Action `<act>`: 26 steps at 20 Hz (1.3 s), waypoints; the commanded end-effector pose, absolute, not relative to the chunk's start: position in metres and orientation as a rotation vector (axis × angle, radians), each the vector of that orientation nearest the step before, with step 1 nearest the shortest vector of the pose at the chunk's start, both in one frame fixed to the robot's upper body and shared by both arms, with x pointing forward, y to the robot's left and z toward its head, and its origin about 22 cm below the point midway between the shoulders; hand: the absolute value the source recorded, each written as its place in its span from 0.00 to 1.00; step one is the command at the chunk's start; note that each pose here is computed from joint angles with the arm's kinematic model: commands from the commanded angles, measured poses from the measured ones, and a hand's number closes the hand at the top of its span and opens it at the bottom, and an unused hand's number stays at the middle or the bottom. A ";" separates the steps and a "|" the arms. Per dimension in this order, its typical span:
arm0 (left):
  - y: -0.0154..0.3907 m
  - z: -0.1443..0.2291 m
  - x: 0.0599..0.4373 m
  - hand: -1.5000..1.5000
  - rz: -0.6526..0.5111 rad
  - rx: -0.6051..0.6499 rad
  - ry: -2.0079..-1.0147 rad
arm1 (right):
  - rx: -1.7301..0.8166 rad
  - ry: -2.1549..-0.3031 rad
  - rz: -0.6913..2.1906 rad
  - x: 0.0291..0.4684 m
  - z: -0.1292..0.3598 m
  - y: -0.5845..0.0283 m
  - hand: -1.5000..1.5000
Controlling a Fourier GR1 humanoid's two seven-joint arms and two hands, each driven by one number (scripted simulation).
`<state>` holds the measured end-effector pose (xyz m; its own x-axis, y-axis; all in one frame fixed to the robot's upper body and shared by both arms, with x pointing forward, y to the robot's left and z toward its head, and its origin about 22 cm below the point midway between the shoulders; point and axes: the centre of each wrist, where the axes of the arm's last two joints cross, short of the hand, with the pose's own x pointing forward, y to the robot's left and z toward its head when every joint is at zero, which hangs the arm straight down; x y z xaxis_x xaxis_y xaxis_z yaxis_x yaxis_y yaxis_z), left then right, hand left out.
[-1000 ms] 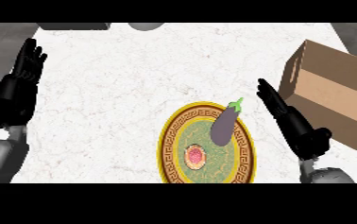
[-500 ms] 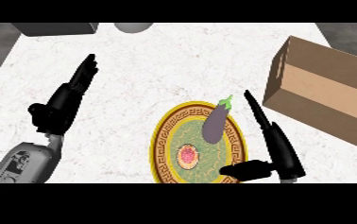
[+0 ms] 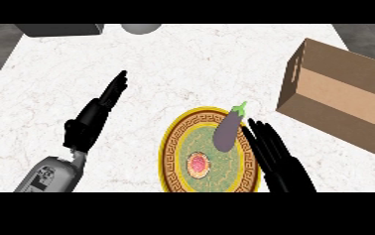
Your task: Pick the cupcake from the plate and place it in the cardboard box
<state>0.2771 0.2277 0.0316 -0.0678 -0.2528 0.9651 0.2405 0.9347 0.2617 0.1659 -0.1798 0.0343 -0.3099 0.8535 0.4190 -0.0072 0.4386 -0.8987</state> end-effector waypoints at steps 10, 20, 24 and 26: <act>0.215 0.036 0.284 0.50 -0.459 -0.028 -1.612 | -0.718 -1.329 1.238 0.092 0.144 -0.115 0.00; 0.210 0.035 0.285 0.50 -0.446 -0.035 -1.616 | -0.672 -1.257 1.171 0.105 0.126 -0.058 0.00; 0.197 0.034 0.281 0.50 -0.463 -0.038 -1.599 | -0.679 -1.194 1.206 0.122 0.129 -0.062 0.00; 0.202 0.044 0.278 0.50 -0.455 -0.042 -1.609 | -0.672 -1.167 1.177 0.141 0.111 -0.065 0.00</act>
